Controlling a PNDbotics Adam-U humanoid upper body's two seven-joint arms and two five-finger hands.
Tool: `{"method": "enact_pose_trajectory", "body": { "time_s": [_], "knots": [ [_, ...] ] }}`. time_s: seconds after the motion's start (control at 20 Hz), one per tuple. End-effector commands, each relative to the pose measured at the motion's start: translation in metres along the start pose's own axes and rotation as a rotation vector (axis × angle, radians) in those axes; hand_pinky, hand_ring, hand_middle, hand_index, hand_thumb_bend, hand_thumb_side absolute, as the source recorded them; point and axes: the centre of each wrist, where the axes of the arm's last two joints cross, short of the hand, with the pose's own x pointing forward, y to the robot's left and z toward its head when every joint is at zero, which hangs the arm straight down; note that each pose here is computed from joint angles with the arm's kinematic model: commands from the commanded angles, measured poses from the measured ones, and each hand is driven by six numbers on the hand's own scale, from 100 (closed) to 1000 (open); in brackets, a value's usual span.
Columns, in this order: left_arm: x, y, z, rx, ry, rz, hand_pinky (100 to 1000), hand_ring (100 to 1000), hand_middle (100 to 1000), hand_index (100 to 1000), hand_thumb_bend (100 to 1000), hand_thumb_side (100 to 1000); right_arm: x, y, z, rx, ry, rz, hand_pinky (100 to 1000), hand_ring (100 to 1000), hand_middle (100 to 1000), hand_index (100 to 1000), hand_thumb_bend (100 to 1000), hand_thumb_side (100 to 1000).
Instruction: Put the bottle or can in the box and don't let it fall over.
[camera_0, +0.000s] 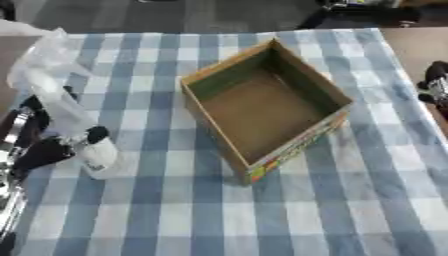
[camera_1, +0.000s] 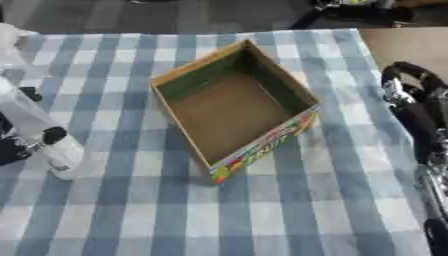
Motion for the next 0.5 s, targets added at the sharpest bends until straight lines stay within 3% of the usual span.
{"method": "enact_pose_trajectory", "body": {
  "time_s": [0.05, 0.5],
  "knots": [
    [0.0071, 0.0050, -0.0049, -0.020, -0.022, -0.022, 878, 571, 734, 822, 910, 341, 0.0061, -0.0022, -0.0032, -0.001, -0.022, 0.011, 762, 765, 900, 791, 207, 506],
    [-0.0022, -0.0015, -0.0062, -0.073, 0.003, -0.015, 882, 579, 737, 820, 928, 321, 0.0066, -0.0017, -0.0032, 0.000, -0.024, 0.007, 763, 765, 899, 792, 204, 507]
  ]
}}
